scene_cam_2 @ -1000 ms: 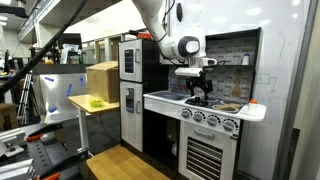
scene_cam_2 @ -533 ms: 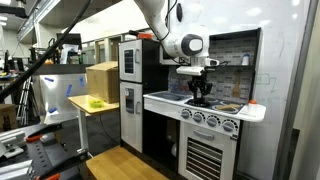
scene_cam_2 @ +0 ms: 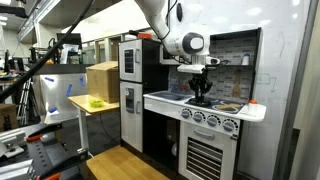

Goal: Place the lid on the pot

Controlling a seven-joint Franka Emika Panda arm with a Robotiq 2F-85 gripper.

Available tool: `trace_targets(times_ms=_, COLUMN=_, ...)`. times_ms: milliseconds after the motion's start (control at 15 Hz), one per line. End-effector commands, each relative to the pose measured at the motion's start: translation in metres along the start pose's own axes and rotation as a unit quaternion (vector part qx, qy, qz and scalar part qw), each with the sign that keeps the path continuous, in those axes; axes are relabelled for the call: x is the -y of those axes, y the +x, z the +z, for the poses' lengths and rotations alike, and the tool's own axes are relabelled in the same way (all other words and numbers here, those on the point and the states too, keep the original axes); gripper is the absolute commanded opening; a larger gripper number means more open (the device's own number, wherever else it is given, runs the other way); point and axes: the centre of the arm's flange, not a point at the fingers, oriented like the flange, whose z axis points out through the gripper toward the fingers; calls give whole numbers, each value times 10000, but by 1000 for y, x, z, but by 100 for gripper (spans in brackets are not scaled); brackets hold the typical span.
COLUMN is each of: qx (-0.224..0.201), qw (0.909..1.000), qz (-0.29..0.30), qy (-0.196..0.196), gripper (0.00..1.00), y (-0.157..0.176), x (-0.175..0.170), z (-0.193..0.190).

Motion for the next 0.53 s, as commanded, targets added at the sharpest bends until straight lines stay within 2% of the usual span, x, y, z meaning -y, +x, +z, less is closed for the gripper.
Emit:
trace_targets(times_ms=0, qx=145, qw=9992, qz=-337, qy=182, gripper=8, y=-7, x=-2, z=-33)
trace_targets(times_ms=200, qx=197, qw=9946, qz=-951, qy=354, gripper=8, y=-11, x=15, z=-48)
trace_targets(times_ms=467, qx=376, qw=9797, qz=-1873, qy=604, gripper=8, y=-35, x=51, z=-52)
